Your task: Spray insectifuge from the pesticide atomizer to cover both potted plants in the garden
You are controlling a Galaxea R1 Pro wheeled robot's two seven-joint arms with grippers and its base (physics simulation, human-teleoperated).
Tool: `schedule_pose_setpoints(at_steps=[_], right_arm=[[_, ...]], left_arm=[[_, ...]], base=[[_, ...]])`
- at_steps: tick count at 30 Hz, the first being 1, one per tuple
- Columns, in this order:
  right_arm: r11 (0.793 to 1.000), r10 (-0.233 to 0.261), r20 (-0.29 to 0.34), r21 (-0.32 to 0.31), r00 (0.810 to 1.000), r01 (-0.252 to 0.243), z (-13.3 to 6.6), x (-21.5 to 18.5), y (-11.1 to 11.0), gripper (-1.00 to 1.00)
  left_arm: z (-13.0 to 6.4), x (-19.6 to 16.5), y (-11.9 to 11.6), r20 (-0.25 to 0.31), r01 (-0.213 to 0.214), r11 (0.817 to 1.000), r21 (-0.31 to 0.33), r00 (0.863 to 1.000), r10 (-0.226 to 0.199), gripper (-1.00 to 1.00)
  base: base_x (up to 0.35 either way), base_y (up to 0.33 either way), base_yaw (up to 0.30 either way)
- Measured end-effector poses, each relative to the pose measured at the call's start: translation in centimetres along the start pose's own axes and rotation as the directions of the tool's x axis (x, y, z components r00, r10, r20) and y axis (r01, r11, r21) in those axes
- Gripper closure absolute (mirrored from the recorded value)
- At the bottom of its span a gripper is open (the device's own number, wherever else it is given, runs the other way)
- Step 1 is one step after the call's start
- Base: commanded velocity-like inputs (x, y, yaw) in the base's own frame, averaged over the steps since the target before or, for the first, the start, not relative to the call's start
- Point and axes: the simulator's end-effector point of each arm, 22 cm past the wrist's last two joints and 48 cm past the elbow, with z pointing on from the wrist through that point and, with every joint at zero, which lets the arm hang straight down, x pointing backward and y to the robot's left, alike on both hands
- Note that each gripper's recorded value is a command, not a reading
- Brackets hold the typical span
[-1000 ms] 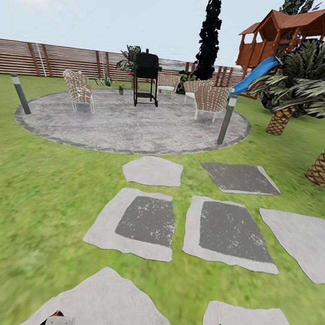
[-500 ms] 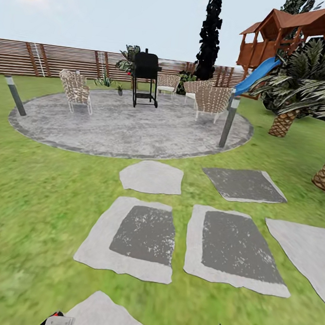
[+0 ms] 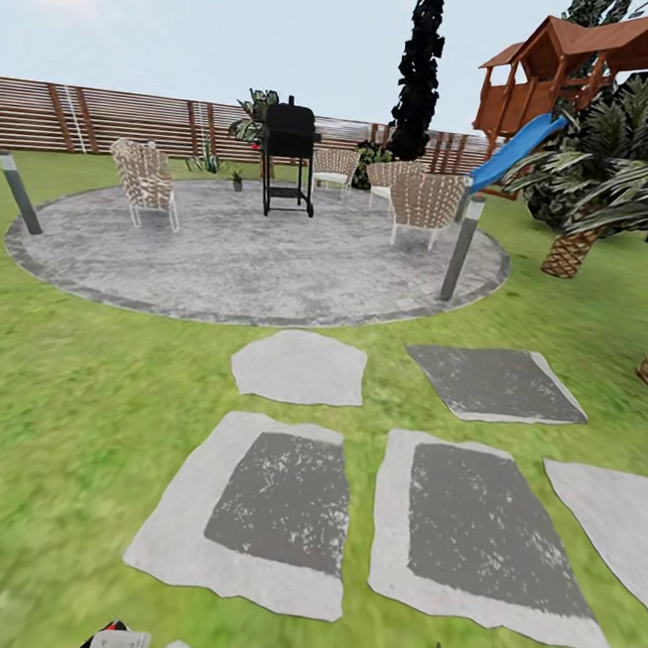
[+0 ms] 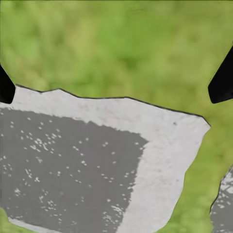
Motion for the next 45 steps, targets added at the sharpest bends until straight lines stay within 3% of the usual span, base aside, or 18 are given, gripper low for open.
schedule_pose_setpoints(at_steps=[45], right_arm=[[1.0, -0.001, -0.001, -0.001, 1.0, 0.001, -0.01, 0.03, 0.0, -1.0]], left_arm=[[0.0, -0.02, 0.11, 0.001, -0.001, 1.0, -0.001, 1.0, 0.001, 1.0]], base=[[0.34, 0.0, 0.0]])
